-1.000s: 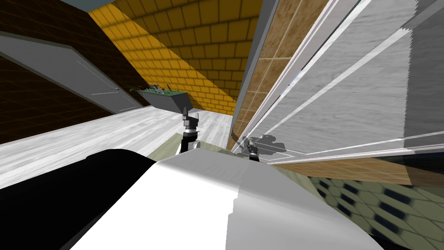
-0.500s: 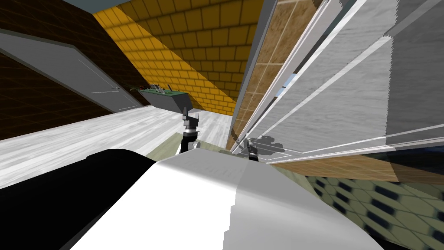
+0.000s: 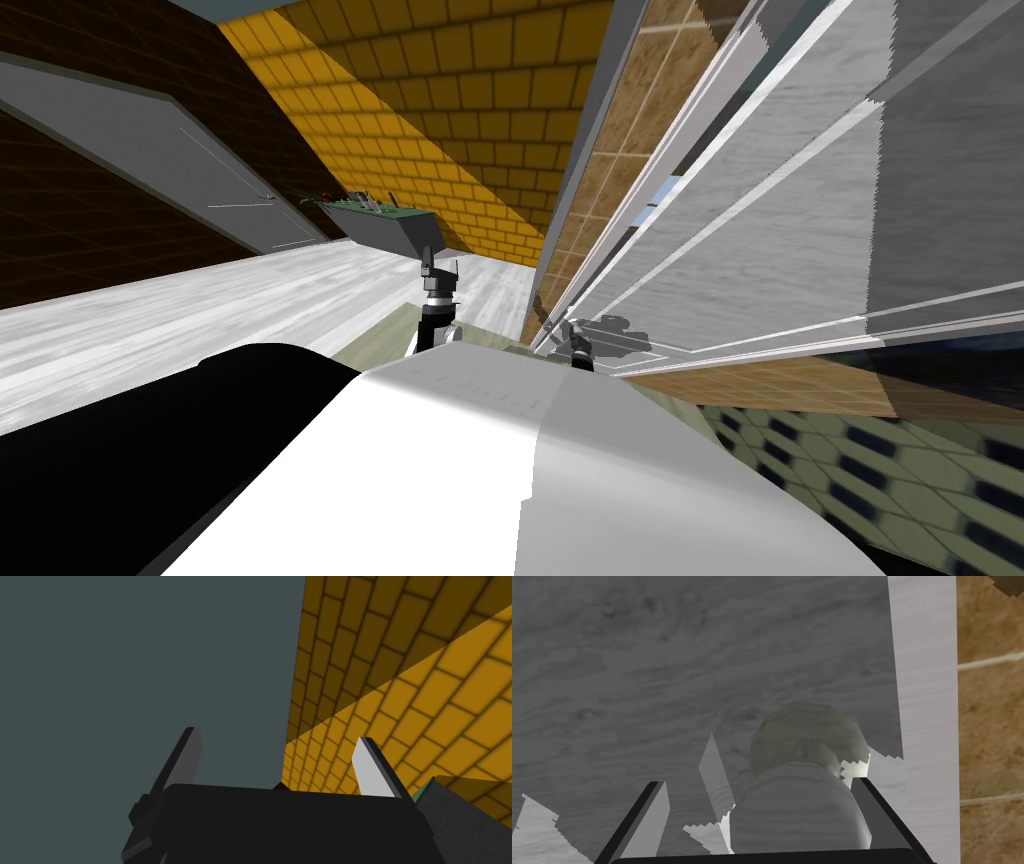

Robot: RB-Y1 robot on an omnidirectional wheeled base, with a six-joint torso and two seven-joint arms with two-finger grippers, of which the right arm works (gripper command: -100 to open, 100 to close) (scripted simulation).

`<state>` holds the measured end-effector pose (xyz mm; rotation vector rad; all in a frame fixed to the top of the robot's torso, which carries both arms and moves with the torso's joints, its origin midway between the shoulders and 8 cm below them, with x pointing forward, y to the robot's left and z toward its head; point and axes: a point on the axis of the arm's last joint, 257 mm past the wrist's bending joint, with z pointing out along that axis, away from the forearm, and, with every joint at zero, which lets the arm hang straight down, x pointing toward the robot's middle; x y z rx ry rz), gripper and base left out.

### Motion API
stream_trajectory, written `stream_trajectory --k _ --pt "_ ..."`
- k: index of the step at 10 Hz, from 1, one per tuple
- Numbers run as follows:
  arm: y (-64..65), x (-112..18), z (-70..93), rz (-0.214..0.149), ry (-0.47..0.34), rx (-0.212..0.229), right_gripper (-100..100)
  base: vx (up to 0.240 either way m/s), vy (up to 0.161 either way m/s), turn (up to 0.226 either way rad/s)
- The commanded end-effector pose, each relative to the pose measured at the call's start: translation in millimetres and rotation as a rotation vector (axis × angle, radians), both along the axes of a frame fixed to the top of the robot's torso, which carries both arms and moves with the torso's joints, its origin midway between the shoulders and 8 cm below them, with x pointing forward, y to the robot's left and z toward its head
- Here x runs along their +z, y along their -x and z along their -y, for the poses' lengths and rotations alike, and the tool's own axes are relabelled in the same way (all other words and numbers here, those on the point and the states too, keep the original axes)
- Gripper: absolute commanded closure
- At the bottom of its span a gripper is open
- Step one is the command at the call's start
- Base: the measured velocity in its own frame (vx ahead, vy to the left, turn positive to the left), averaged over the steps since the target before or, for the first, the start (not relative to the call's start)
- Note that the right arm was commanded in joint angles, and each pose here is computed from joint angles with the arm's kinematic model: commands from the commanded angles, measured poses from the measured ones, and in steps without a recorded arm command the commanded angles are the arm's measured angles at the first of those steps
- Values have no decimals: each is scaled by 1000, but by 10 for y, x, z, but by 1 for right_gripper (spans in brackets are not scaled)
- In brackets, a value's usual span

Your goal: Push the door open

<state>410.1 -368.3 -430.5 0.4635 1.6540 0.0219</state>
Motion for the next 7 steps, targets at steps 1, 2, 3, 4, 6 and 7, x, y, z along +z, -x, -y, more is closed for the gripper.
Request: stream_trajectory --k 1,2,3,4,6,7 --pt "200 -83 381 -32 2 -63 100 -26 -11 22" --pt "200 -83 381 -32 2 -63 100 -8 18 2" --pt "200 -83 381 -32 2 -63 100 3 15 -51" --pt "200 -83 381 -32 2 -63 100 0 0 0" --pt "200 -83 381 -32 2 -63 100 -5 -6 10" --pt "200 -83 381 -32 2 -63 100 8 1 24"
